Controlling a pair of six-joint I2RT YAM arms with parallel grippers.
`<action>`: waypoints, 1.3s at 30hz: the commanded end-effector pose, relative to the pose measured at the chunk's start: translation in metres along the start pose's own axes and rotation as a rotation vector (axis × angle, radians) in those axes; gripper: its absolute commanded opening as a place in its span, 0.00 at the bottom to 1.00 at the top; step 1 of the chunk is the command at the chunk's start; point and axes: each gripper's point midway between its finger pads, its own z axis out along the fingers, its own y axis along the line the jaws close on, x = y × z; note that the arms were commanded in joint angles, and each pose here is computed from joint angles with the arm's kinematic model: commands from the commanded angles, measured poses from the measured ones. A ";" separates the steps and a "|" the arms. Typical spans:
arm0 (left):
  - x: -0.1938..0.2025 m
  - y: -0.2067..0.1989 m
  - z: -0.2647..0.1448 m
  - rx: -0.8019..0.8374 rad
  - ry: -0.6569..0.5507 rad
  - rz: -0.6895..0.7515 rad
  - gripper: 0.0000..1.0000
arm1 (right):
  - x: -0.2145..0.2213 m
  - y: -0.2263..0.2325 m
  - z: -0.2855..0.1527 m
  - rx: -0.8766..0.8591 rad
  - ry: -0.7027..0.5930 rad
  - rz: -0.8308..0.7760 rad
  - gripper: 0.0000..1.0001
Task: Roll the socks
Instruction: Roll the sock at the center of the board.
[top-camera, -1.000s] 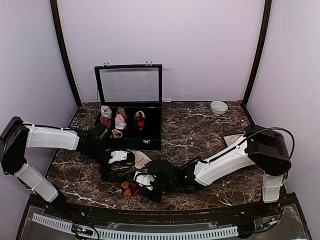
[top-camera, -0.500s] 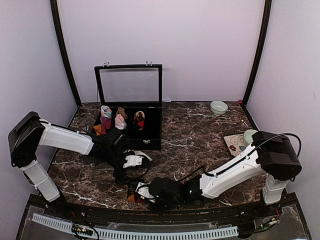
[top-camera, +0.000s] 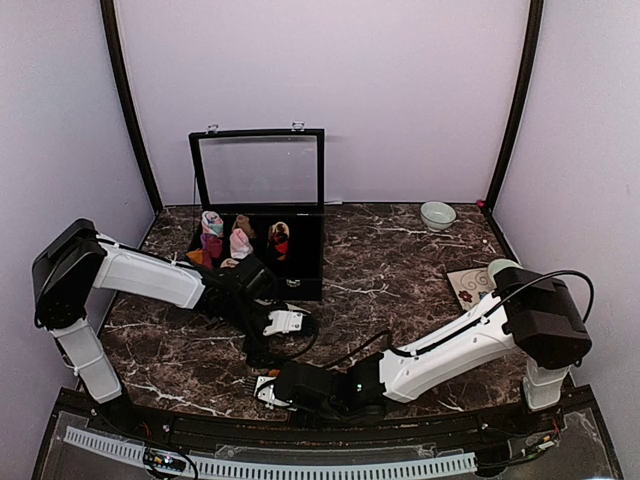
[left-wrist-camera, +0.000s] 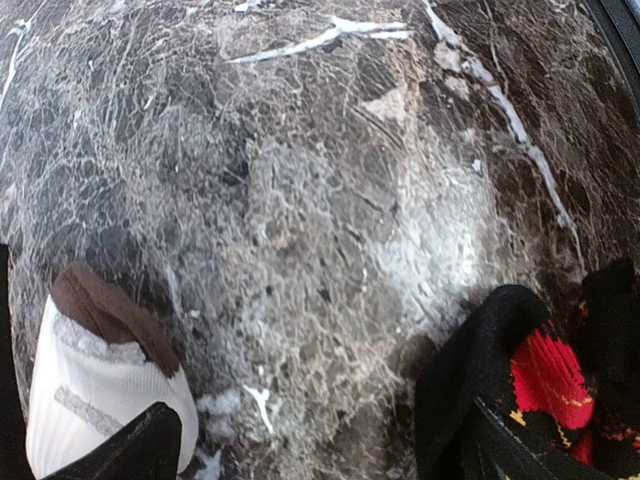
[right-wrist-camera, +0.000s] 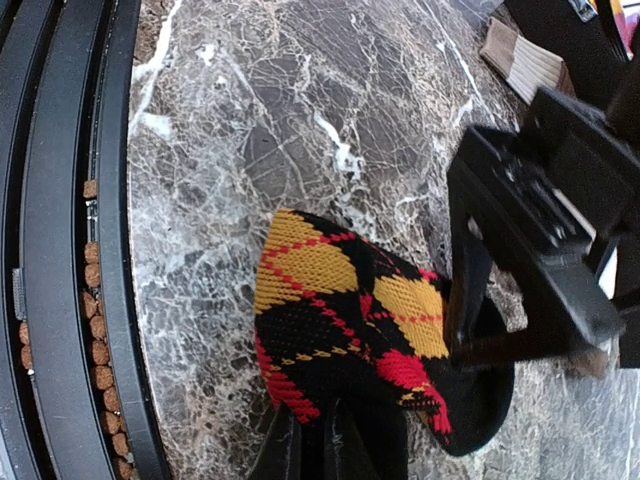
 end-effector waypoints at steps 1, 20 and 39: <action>0.006 0.003 0.009 -0.002 0.054 -0.008 0.99 | 0.062 0.014 0.012 -0.035 0.227 -0.119 0.00; 0.015 0.003 0.029 0.073 0.141 0.000 0.99 | 0.022 -0.016 -0.018 0.213 0.163 -0.263 0.00; 0.001 -0.009 0.030 0.150 0.087 -0.009 0.99 | 0.081 0.012 0.018 -0.301 0.228 0.152 0.00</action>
